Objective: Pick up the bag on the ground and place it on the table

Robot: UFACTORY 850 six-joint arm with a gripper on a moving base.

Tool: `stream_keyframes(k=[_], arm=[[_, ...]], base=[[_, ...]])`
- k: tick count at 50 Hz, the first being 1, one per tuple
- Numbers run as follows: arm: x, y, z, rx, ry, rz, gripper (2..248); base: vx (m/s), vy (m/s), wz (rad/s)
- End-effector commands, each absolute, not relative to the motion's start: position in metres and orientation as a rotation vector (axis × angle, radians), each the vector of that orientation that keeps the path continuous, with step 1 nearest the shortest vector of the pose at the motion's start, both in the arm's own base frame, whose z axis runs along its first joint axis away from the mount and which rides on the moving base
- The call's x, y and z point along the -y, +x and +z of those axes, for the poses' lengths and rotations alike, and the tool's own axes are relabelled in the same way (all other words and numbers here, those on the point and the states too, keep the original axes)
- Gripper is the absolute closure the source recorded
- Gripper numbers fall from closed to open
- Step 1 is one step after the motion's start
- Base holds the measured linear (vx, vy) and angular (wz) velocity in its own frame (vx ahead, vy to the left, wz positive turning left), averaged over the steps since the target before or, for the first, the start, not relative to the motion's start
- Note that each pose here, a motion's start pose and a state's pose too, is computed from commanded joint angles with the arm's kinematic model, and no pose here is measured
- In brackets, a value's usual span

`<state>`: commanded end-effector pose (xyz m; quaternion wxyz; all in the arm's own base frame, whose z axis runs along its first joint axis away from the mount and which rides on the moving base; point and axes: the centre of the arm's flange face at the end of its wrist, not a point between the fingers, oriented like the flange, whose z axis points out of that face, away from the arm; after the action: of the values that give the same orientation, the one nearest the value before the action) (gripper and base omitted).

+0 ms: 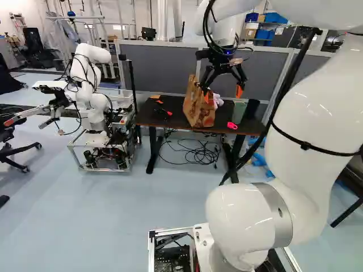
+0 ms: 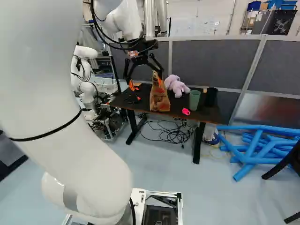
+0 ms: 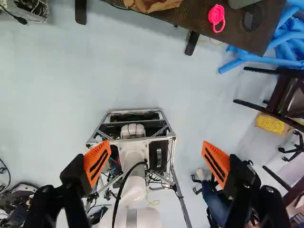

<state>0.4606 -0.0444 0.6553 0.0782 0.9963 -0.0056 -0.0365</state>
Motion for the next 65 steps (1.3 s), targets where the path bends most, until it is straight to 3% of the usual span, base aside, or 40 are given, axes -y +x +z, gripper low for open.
stream_keyframes(k=[65], arm=[[0.033,0.452,0.583,-0.039,3.014,0.276,3]], base=[[0.000,0.000,0.000]])
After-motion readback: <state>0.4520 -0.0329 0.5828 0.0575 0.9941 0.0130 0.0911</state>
